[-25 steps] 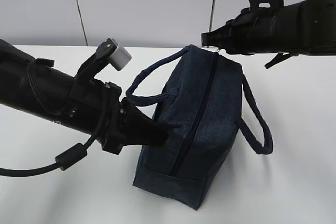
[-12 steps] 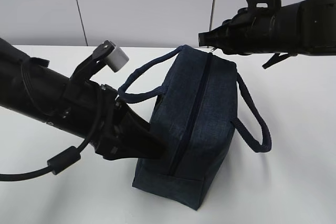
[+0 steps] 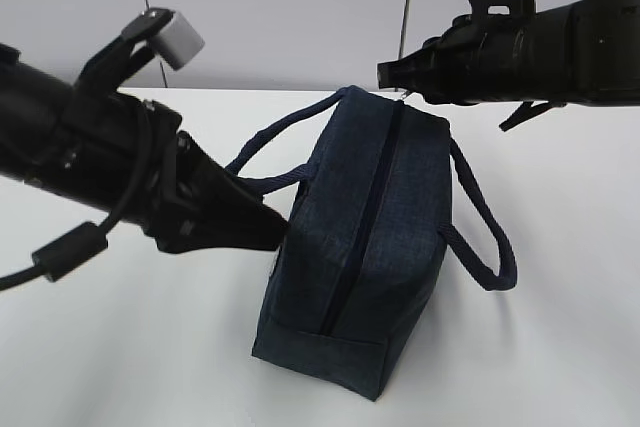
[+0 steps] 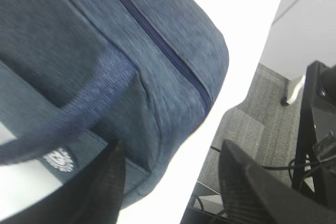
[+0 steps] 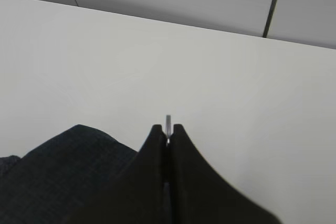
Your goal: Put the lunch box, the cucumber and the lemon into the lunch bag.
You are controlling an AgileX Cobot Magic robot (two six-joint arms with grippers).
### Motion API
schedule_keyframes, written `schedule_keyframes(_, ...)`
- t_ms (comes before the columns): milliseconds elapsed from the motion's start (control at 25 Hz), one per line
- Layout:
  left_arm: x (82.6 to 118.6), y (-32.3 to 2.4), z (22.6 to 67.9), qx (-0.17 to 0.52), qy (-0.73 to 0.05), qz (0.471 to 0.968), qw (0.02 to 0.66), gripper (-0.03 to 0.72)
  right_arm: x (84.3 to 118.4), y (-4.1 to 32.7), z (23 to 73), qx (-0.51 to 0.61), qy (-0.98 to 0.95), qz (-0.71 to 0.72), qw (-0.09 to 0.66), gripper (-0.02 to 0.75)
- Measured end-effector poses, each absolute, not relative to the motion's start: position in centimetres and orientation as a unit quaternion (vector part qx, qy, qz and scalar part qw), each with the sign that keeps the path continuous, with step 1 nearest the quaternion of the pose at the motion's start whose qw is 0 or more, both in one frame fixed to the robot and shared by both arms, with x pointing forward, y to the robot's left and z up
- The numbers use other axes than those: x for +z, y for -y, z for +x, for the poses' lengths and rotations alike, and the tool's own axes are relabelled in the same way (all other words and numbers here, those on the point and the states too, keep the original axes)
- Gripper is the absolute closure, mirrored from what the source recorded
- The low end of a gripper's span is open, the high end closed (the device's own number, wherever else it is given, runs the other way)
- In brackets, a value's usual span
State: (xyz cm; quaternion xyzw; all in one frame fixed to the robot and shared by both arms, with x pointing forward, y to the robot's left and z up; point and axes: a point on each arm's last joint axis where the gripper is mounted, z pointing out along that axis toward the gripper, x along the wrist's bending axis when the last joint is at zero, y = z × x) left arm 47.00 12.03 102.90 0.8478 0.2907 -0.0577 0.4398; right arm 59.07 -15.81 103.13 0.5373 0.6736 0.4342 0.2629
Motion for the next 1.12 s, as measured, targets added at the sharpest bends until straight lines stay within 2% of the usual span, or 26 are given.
schedule_keyframes(320,108.6,-11.8,49.8,0.004,-0.327,0.841,0.432,0.298,103.2,15.7,59.0,0.438,-0.675,0.534,0.258,0.738)
schedule_keyframes(440,109.4,-11.3,51.2,0.008,-0.338,0.844,0.416,0.302,103.2,15.6,59.0,0.442,-0.676,0.532,0.255,0.738)
schedule_keyframes(760,108.1,-9.7,54.3,-0.029,-0.359,0.851,0.384,0.304,103.2,15.6,59.0,0.443,-0.677,0.530,0.254,0.738)
schedule_keyframes(1120,106.4,-9.0,55.5,-0.047,-0.372,0.852,0.365,0.305,103.2,15.5,59.0,0.444,-0.679,0.527,0.253,0.738)
